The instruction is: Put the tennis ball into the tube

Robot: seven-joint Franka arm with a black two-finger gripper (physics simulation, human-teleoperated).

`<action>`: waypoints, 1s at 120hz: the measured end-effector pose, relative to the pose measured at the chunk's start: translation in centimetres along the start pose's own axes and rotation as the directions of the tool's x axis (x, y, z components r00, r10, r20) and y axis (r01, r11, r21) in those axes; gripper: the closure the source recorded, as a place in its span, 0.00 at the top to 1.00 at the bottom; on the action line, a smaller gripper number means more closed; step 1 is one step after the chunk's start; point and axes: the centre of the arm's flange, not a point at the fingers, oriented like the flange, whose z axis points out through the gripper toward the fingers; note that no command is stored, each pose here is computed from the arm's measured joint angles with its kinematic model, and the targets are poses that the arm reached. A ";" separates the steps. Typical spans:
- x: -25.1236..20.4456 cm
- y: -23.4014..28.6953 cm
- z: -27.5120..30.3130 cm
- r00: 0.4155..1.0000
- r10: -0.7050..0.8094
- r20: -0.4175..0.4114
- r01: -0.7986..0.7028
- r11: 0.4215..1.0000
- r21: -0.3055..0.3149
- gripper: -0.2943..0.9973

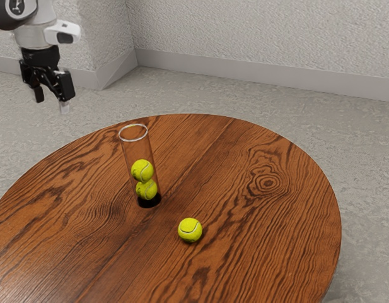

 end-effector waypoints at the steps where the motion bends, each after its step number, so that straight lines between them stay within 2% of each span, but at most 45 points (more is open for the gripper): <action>1: 0.0 0.0 0.0 1.000 0.005 0.001 -0.005 1.000 0.000 0.77; 19: 0.0 0.7 0.6 0.996 0.083 0.019 -0.083 0.997 -0.003 0.77; 29: 0.8 3.4 1.1 0.989 0.147 0.026 -0.147 0.989 -0.011 0.77; 44: 2.2 9.1 4.3 0.983 0.182 0.033 -0.177 0.978 -0.110 0.77; 58: 3.6 12.9 8.8 0.982 0.175 0.070 -0.163 0.975 -0.153 0.77; 84: 6.1 20.3 17.2 0.969 0.194 0.150 -0.172 0.974 -0.146 0.77; 101: 7.8 24.2 21.5 0.968 0.198 0.155 -0.180 0.976 -0.126 0.77; 120: 10.0 24.8 25.5 0.982 0.134 0.132 -0.116 0.984 -0.136 0.77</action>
